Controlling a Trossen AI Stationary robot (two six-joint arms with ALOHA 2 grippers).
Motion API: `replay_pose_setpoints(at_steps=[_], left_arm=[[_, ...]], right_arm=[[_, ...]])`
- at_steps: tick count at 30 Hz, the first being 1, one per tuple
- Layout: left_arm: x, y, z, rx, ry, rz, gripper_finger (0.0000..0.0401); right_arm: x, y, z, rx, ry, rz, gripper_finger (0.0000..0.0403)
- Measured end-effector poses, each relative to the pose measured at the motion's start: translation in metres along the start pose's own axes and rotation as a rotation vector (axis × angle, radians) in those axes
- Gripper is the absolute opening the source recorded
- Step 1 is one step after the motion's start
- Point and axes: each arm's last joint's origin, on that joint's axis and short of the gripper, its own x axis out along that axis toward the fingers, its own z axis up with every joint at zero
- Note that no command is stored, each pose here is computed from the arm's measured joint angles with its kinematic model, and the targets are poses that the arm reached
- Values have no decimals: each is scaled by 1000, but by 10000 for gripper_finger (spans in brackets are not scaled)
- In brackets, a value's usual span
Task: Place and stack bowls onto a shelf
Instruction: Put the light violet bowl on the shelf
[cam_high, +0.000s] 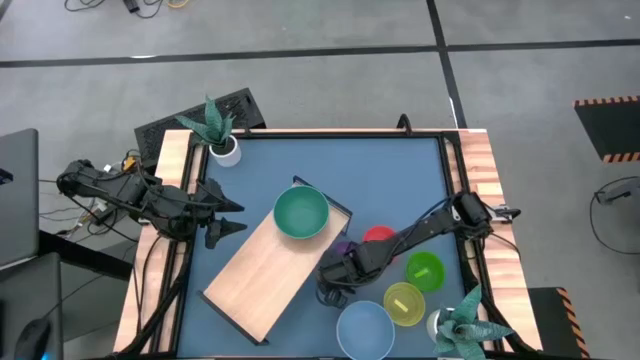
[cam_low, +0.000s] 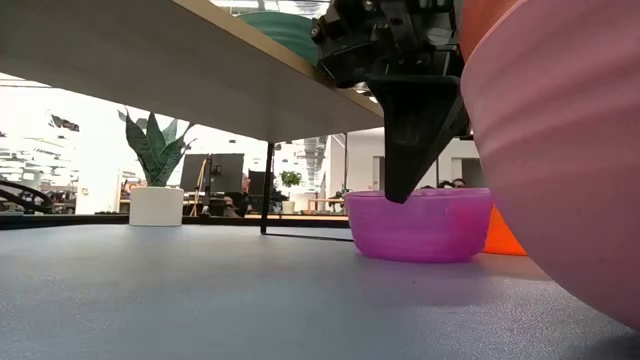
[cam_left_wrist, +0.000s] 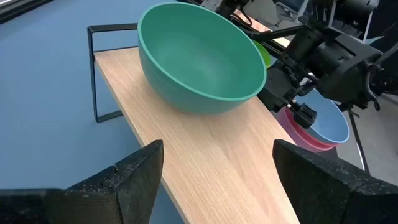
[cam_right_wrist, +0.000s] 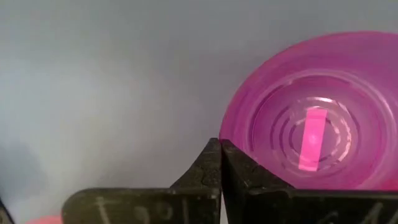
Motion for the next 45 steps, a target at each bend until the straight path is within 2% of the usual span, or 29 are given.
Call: replay_pose_setpoints(at_steps=[8, 11, 17, 22, 27, 32, 41, 45], left_arm=[[0, 0, 0, 6, -2, 2, 286], [0, 0, 0, 6, -2, 2, 286], [0, 0, 0, 7, -2, 1, 286], [0, 0, 0, 7, -3, 0, 286], [0, 0, 0, 13, -5, -2, 286], [0, 0, 1, 28, -6, -3, 286], [0, 0, 1, 31, -7, -3, 286], [0, 0, 1, 31, -7, -3, 286]], right_arm=[[-10, 1, 1, 21, 1, 26, 17], [-24, 2, -1, 10, 23, 9, 17], [-50, 7, 0, 11, 43, 59, 17], [-83, 10, 4, 10, 17, 126, 17], [-105, 3, 4, 20, -7, 127, 17], [-111, -3, 3, 48, 4, 101, 17], [-130, -9, 1, 58, -15, 126, 17], [-128, -11, 3, 23, -16, 121, 46]])
